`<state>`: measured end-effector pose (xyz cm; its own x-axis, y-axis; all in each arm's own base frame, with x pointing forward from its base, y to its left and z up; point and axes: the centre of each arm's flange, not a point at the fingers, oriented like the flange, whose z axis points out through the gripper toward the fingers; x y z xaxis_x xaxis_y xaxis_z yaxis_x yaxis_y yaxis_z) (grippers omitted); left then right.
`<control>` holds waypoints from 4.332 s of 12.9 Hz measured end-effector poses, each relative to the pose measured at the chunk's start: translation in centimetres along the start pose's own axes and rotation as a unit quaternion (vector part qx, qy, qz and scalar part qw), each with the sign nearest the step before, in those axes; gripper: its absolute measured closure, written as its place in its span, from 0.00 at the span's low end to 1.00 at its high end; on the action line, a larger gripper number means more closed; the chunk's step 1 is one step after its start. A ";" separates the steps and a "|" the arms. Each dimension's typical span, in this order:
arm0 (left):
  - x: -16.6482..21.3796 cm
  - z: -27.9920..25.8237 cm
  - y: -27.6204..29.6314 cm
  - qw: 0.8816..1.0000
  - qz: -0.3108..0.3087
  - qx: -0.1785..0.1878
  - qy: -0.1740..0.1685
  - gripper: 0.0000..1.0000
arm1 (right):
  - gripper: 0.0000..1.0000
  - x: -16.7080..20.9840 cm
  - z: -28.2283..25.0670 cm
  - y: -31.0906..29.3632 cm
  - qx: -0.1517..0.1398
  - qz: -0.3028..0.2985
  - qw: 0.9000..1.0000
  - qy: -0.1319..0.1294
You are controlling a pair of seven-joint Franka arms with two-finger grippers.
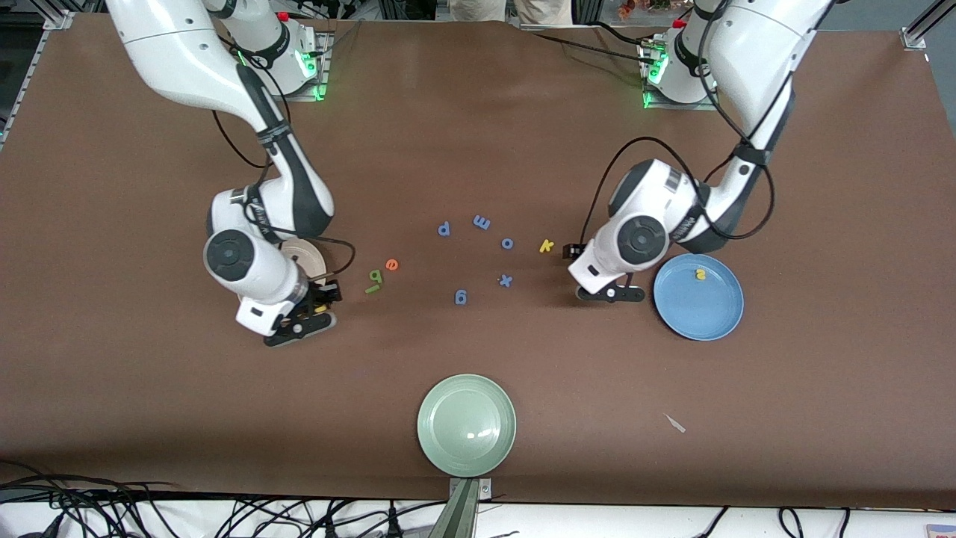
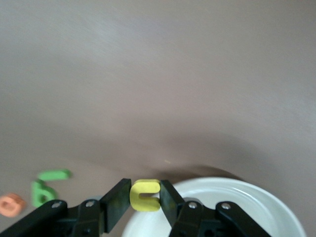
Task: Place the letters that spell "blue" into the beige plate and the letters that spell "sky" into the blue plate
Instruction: 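Drop the yellow u on the white plate while the left gripper reaches letters, then grasp the teal y with the left gripper while the right reaches the l, then drop the y on the blue plate while the right gripper grasps the l, then drop the green l on the white plate while the left gripper reaches the k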
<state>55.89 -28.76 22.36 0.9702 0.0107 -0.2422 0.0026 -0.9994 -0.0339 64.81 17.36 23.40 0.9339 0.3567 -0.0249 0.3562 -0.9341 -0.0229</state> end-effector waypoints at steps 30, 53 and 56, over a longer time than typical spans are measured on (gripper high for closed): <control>3.6 -0.7 -18.9 0.969 0.247 -0.018 -0.009 0.14 | 0.30 -2.6 5.7 -12.1 0.045 0.268 0.960 0.068; -4.0 6.1 6.6 0.990 -0.125 0.012 0.069 0.00 | 0.85 -4.2 1.8 0.4 -0.025 0.140 0.990 -0.006; -4.0 6.1 6.8 0.989 -0.129 0.010 0.070 0.00 | 0.70 -6.3 1.9 0.5 -0.023 0.140 0.990 -0.022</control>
<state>50.55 -35.36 17.24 0.9618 0.2599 -0.0857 0.2515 -0.9630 -0.0971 59.06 14.71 21.62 0.9943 0.0829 -0.0663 0.0854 -0.9957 0.0366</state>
